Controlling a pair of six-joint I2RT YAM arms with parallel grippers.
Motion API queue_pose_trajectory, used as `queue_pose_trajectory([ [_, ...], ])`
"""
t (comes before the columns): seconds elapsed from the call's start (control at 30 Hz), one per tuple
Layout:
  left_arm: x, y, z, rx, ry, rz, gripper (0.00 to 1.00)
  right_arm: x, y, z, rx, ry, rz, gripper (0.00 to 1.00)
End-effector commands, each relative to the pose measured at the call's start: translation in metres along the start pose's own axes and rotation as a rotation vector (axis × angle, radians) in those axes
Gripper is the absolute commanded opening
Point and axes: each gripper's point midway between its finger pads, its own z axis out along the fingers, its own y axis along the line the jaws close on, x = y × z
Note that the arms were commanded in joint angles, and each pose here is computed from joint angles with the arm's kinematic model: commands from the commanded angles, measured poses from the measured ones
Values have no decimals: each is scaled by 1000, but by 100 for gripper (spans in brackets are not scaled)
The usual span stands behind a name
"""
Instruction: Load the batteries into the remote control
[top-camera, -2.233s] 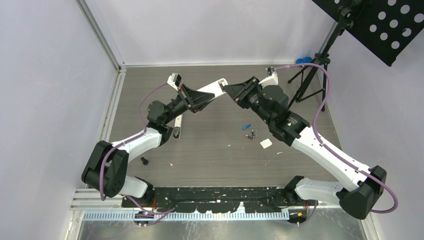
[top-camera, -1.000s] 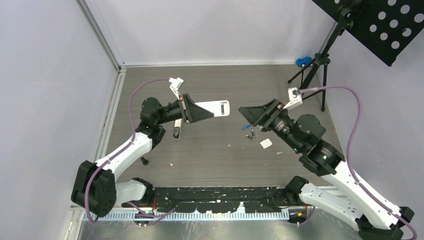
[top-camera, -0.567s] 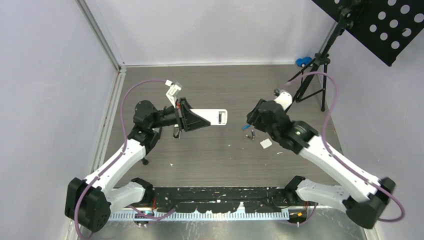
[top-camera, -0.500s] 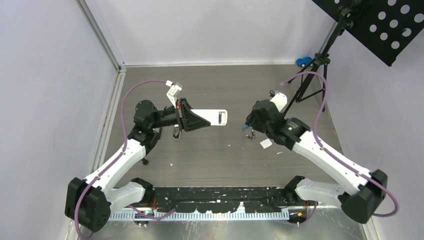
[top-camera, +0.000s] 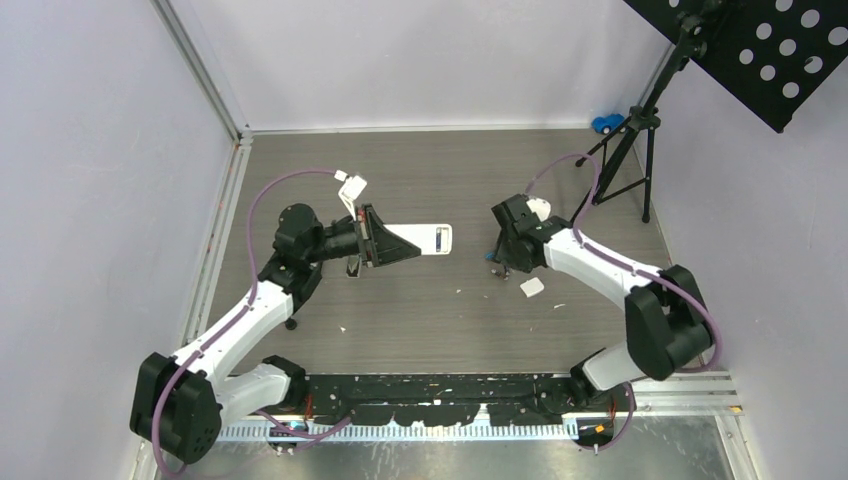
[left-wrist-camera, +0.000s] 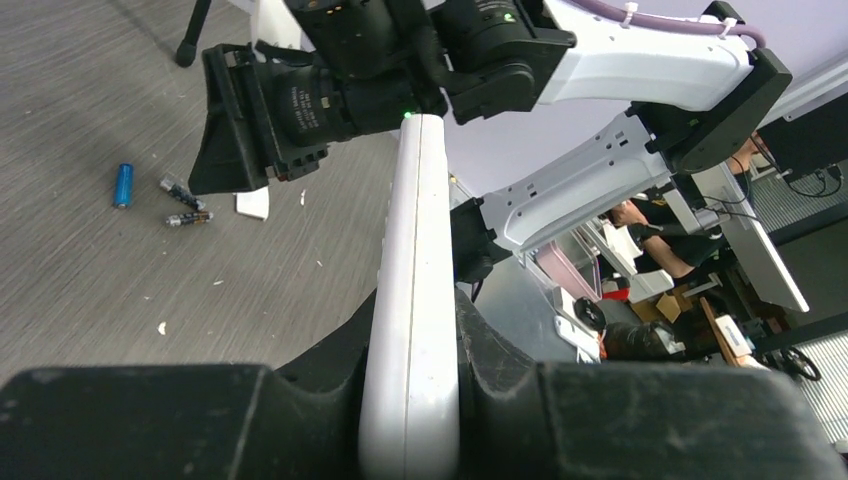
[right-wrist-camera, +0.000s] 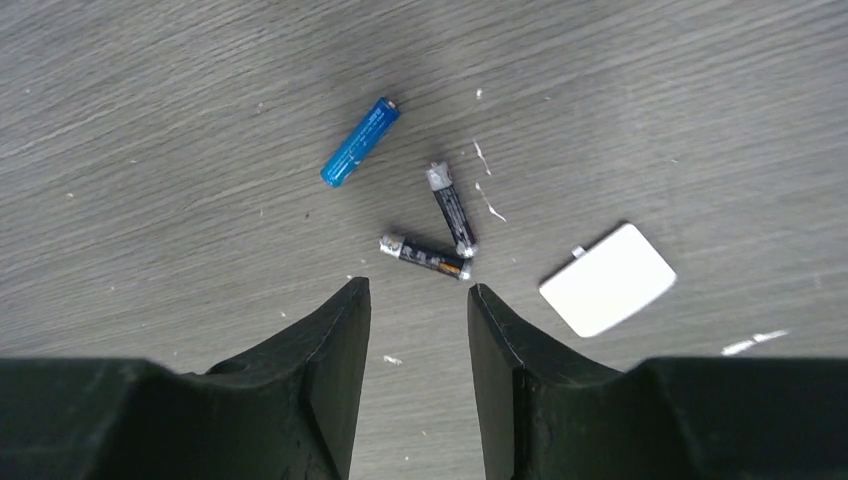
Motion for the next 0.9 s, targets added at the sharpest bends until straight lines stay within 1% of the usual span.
queue_pose_trajectory([
  [0.0,-9,0,2,-1,-30,49,0,-10,29,15,-101,0,16,46],
  [0.07,-9,4,3,-12,-33,43,0,-14,31,25,-54,2,73,46],
  [0.17,-9,9,4,-37,-35,38,0,-20,35,41,18,10,104,46],
  [0.5,-10,13,2,-69,-42,57,0,-14,39,62,79,64,111,41],
  [0.6,-10,13,1,-77,-44,58,0,-10,36,67,105,77,107,36],
  [0.73,-9,14,0,-88,-46,60,0,-6,31,73,134,88,92,32],
  [0.77,-10,15,0,-92,-49,61,0,-5,30,74,141,88,87,30],
  [0.87,-11,14,-1,-95,-54,67,0,-4,28,75,145,87,71,13],
])
